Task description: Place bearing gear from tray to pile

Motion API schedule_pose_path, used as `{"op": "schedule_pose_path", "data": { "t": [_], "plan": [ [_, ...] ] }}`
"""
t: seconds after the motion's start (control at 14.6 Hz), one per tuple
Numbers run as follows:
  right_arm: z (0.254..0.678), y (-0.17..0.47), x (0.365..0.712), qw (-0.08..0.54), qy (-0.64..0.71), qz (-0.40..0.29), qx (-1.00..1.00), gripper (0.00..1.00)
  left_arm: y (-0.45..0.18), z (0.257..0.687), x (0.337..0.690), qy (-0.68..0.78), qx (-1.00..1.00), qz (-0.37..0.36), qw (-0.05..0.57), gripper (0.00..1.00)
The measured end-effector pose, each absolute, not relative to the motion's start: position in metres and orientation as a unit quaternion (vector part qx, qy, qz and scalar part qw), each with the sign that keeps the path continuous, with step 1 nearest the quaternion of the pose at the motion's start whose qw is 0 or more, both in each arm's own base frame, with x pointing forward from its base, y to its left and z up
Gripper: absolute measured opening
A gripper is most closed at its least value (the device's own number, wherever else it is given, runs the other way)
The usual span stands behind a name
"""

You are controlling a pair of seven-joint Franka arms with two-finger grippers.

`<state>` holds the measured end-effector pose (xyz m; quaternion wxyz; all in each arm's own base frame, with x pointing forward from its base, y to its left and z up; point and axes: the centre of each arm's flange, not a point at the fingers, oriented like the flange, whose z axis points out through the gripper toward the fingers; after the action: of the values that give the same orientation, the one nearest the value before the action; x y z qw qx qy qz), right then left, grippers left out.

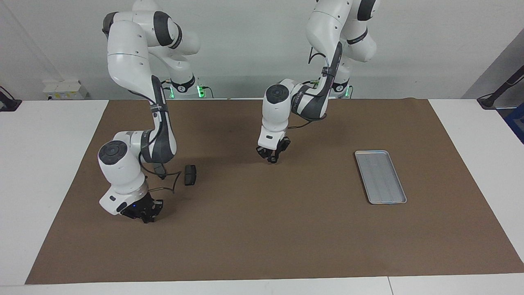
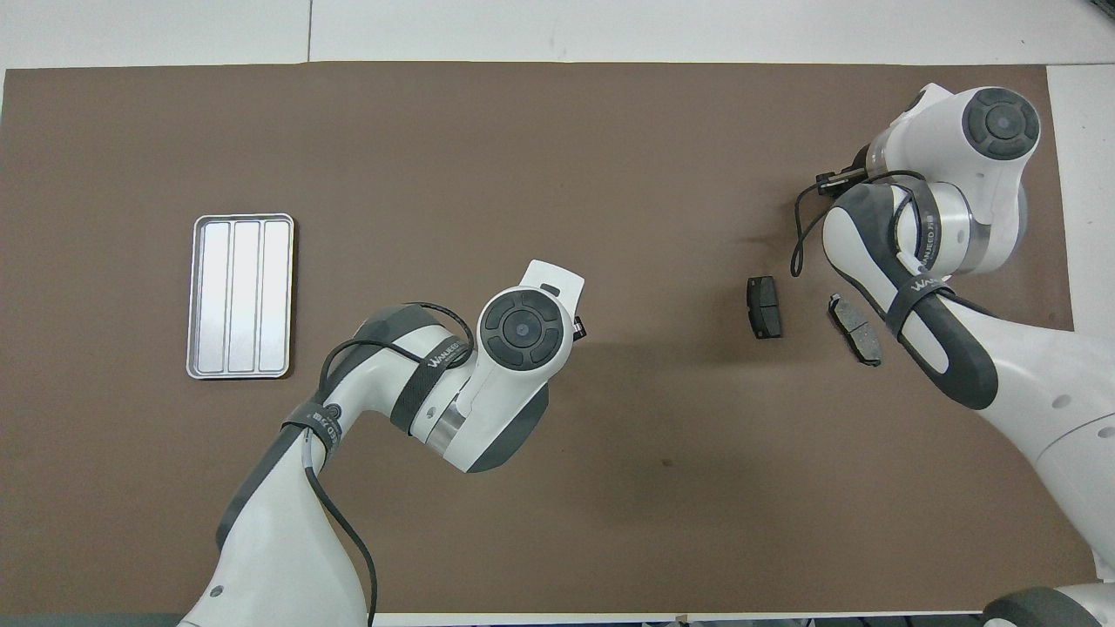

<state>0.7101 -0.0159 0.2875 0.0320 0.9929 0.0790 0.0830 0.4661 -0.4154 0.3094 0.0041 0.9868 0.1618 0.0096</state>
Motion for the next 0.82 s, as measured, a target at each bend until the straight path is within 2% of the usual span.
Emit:
{"op": "schedule_pose_path", "data": {
  "t": [0.14, 0.27, 0.48, 0.75, 0.82],
  "plan": [
    [0.287, -0.016, 0.709, 0.032, 0.079, 0.078, 0.993, 0.46, -0.415, 0.306, 0.466, 0.162, 0.987, 0.01, 0.004, 0.34],
    [0.297, -0.015, 0.707, 0.032, 0.079, 0.063, 0.994, 0.68, -0.415, 0.304, 0.466, 0.162, 0.987, 0.01, 0.005, 0.34],
    [0.342, -0.01, 0.699, 0.035, 0.082, 0.047, 0.995, 0.98, -0.416, 0.295, 0.459, 0.158, 0.987, 0.013, 0.008, 0.34],
    [0.422, 0.009, 0.674, 0.037, 0.091, 0.023, 0.995, 1.0, -0.416, 0.296, 0.46, 0.158, 0.987, 0.019, 0.012, 0.34],
    [0.441, 0.019, 0.666, 0.037, 0.089, 0.017, 0.995, 1.0, -0.414, 0.296, 0.462, 0.159, 0.987, 0.02, 0.012, 0.4]
  ]
}}
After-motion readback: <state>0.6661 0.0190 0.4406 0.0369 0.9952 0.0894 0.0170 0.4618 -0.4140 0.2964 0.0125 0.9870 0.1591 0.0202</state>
